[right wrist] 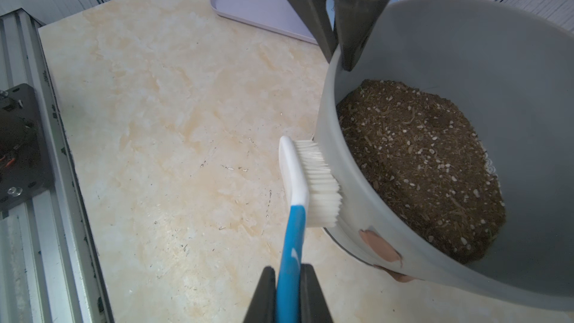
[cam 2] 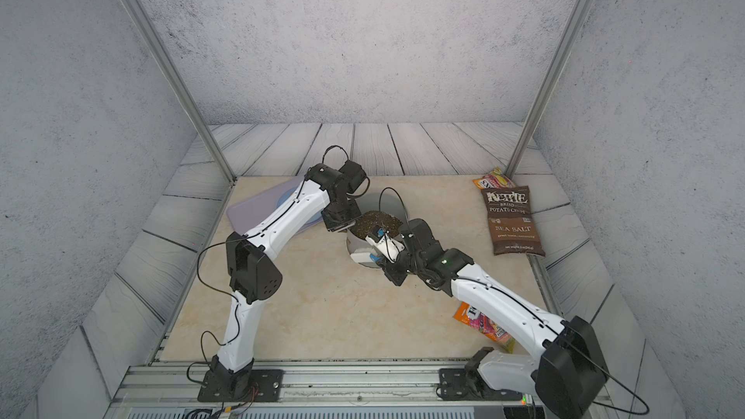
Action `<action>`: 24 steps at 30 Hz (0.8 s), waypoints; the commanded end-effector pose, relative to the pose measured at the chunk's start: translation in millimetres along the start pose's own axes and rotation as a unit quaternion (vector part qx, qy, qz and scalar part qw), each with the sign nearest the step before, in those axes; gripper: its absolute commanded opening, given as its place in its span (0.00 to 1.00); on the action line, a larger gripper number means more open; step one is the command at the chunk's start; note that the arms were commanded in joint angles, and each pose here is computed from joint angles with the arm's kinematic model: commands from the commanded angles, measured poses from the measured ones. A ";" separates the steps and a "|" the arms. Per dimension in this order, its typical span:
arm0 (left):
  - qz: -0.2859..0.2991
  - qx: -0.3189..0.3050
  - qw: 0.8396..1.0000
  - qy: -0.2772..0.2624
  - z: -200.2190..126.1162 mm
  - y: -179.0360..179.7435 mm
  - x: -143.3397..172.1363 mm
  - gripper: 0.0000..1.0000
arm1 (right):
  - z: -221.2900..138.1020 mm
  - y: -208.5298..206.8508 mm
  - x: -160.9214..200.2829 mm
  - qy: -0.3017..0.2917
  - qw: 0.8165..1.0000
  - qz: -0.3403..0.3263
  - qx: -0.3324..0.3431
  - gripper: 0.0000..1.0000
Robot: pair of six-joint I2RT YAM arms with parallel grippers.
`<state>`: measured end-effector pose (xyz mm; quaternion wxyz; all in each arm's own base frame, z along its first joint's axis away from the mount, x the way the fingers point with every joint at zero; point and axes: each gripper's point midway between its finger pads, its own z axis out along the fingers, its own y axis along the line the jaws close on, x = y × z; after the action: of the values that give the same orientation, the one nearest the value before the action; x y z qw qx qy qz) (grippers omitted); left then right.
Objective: Scrub the dried mud off the ceramic pot
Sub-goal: Brush off the soil from the pot.
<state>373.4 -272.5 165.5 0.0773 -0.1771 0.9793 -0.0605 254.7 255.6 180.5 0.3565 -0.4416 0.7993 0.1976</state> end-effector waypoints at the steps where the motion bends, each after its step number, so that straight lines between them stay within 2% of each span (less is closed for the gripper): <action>1: 0.027 -0.048 0.998 -0.010 -8.4 27.4 -2.6 0.00 | 2.4 -37.9 17.2 0.035 0.995 0.014 0.090 0.00; 5: 0.036 -0.049 0.998 -0.011 -8.5 28.1 -2.9 0.00 | 3.0 -38.4 31.1 0.036 0.994 0.025 0.100 0.00; 10: 0.051 -0.055 0.997 -0.010 -6.3 30.2 -2.7 0.00 | 0.8 -22.7 45.8 0.050 0.996 0.043 0.067 0.00; 17: 0.065 -0.058 0.996 -0.019 -6.4 31.9 -6.4 0.00 | -16.1 20.3 32.1 0.008 0.999 0.034 -0.017 0.00; 24: 0.112 -0.047 0.992 -0.028 -2.9 26.7 -12.0 0.00 | -44.9 48.2 5.8 -0.056 0.995 0.005 -0.081 0.00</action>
<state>378.1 -261.6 165.5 0.1001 -0.1095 0.9883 -0.0362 207.0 240.7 189.2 0.3578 -0.4349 0.7876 0.2502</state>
